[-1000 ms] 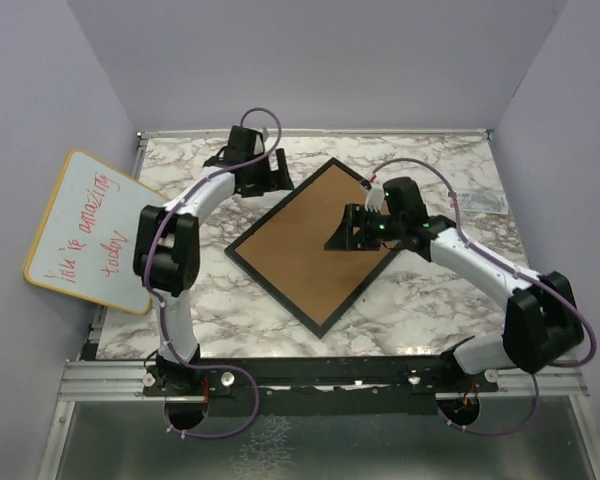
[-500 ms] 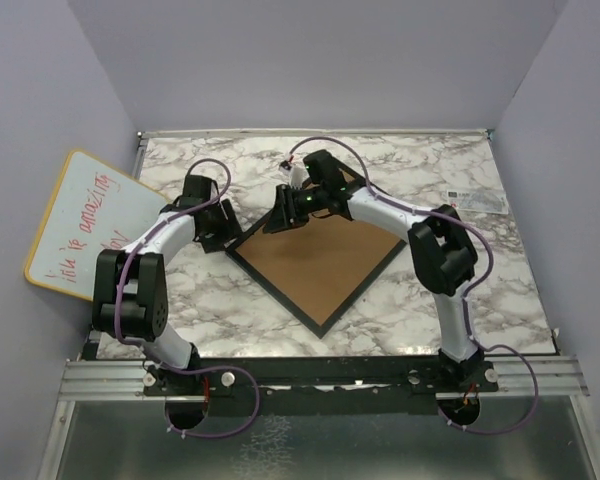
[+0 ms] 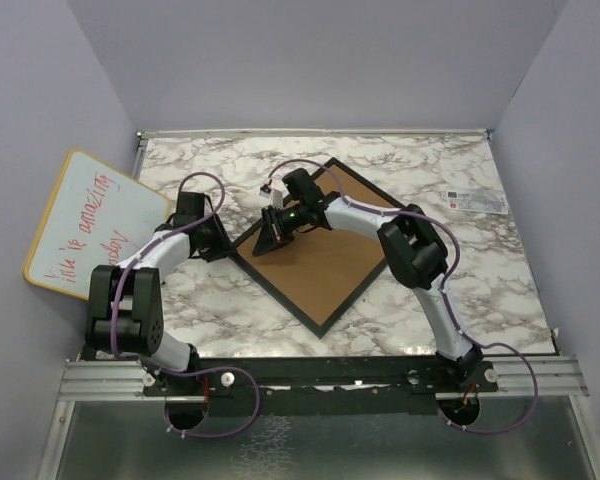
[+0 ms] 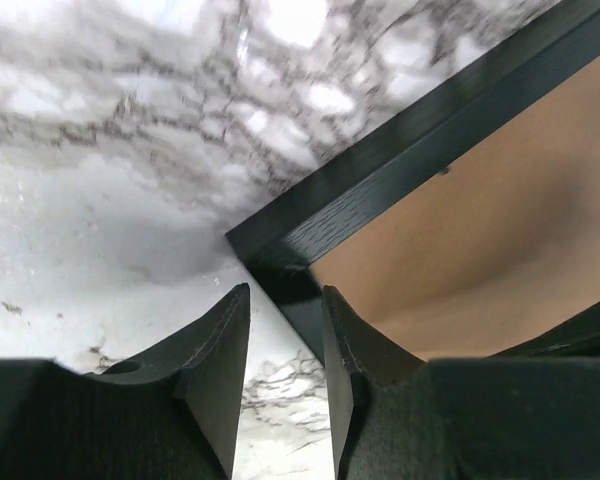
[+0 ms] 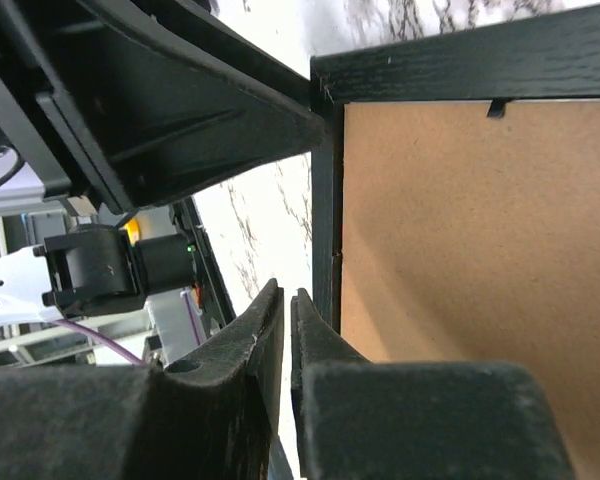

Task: Put the photo into the frame

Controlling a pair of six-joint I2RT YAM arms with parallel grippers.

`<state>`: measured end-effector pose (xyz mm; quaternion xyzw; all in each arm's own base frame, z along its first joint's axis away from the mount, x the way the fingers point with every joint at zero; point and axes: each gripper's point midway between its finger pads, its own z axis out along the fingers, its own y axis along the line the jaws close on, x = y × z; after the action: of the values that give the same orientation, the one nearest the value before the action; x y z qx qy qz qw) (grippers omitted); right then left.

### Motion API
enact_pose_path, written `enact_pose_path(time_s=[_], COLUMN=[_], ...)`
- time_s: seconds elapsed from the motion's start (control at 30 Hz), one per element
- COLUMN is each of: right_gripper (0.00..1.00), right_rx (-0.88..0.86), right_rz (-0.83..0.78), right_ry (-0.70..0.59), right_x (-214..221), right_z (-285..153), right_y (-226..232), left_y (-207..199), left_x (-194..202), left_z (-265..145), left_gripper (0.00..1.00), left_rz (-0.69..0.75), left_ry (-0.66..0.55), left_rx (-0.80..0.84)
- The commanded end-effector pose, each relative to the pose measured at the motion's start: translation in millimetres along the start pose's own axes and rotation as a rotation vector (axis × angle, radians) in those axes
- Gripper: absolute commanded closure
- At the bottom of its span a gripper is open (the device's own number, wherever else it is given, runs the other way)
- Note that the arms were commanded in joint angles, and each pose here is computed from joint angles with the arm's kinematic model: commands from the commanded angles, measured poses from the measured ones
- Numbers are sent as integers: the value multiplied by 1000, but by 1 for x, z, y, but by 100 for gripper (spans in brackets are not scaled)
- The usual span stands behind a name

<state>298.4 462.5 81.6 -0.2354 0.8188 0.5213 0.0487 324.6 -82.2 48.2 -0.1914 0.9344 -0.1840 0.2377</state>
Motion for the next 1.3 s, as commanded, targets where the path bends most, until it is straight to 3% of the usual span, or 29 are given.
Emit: enact_pose_path(time_s=[0.0, 0.8, 1.27], right_gripper=[89, 99, 99], right_rx=[-70, -125, 20], right_rz=[1, 20, 78], right_ry=[65, 98, 105], right_x=[15, 20, 30], right_z=[15, 39, 50], right_y=[4, -2, -39], left_y=[21, 54, 58], left_x=[36, 47, 49], left_z=[5, 17, 18], left_gripper=[65, 73, 74], left_rz=[25, 26, 15], left_ry=[109, 160, 167], left_rx=[-54, -169, -176])
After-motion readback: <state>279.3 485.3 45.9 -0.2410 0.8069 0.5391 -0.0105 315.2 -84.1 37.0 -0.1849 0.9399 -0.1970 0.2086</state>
